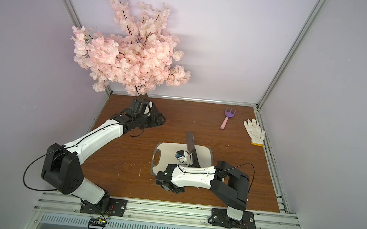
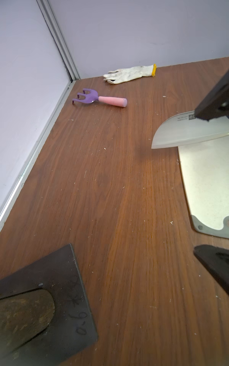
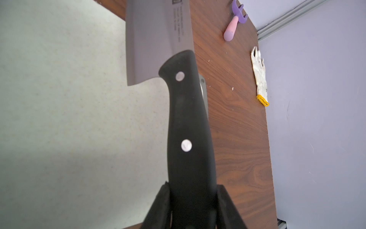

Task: Align the knife with the edge of the cutting board
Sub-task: Pick up the knife at the center of the board.

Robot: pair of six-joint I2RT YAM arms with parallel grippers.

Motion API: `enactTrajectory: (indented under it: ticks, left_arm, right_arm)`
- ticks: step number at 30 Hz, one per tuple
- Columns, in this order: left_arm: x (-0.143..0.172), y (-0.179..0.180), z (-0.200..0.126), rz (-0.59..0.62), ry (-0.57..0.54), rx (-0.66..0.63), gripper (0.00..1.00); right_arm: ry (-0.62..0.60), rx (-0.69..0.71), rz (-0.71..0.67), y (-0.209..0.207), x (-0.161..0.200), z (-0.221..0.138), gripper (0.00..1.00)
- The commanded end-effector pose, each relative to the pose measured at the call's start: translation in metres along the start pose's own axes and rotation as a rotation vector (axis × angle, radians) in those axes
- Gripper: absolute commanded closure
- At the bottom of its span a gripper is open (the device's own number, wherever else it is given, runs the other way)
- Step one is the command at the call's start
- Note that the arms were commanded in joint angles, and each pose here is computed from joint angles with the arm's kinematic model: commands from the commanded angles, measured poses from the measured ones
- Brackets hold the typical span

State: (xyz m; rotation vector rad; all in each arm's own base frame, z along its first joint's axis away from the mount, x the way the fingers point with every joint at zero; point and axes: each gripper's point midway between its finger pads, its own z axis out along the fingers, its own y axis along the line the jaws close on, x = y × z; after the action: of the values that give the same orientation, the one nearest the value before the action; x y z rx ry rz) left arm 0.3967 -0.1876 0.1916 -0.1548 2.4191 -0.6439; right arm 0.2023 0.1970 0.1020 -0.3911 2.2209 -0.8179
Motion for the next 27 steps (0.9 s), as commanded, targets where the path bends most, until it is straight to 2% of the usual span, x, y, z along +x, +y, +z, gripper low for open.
enactTrajectory:
  ticks: [1, 8, 12, 20, 27]
  left_arm:
    - [0.014, 0.0, 0.014, -0.003, 0.081, 0.046, 0.01]
    - [0.032, -0.032, 0.023, -0.009, 0.2, 0.209, 0.01]
    - [0.044, -0.046, 0.027, 0.005, 0.243, 0.239, 0.01]
    - [0.072, -0.062, 0.038, 0.036, 0.343, 0.244, 0.01]
    - [0.079, -0.054, 0.046, 0.074, 0.394, 0.17, 0.01]
  right_arm:
    - [-0.112, 0.061, 0.029, -0.013, -0.02, -0.012, 1.0]
    - [-0.171, 0.111, -0.018, -0.005, -0.018, -0.015, 1.0]
    - [-0.205, 0.134, -0.054, 0.002, -0.021, -0.017, 1.0]
    - [-0.25, 0.147, -0.118, 0.017, -0.03, -0.021, 1.0]
    - [-0.286, 0.153, -0.156, 0.021, -0.04, -0.027, 1.0]
